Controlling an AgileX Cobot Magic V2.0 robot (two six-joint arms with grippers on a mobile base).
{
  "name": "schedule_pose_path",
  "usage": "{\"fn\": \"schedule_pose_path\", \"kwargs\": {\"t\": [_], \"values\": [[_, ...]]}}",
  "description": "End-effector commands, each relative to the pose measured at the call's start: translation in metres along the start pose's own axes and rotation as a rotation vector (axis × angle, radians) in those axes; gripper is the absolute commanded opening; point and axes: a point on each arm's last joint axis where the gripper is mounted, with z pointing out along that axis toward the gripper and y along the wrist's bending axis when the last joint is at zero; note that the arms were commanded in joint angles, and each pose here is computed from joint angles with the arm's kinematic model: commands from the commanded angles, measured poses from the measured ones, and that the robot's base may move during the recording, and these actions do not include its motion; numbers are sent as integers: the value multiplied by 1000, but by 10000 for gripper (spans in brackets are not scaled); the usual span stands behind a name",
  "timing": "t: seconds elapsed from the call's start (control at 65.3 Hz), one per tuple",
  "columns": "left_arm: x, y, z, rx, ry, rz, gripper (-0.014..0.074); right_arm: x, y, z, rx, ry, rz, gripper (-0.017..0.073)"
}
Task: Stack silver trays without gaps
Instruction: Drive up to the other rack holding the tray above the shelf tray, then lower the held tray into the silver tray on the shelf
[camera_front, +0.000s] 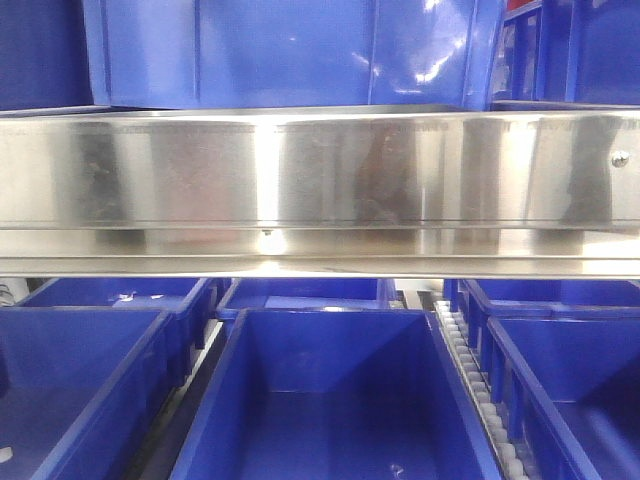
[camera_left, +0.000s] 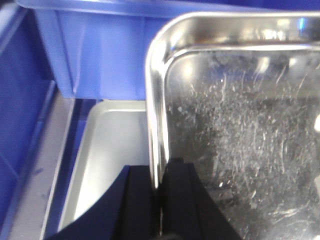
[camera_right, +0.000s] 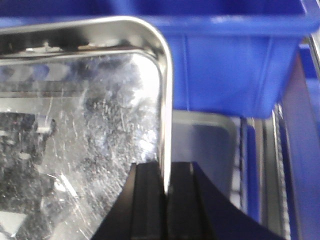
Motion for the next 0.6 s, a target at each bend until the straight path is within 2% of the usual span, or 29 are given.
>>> {"fn": "schedule_pose_path", "kwargs": {"t": [0.0,0.276,0.582], "values": [[-2,-5,-3,36,-21,19,-16,-14,11,-8,-118,-138,-1,-75],[-2,-5,-3,36,-21,19,-16,-21,17,-10,-187,-222,-1,-75],[-2,-5,-3,36,-21,19,-16,-16,14,-5,-143,-166,-2,-75]]}}
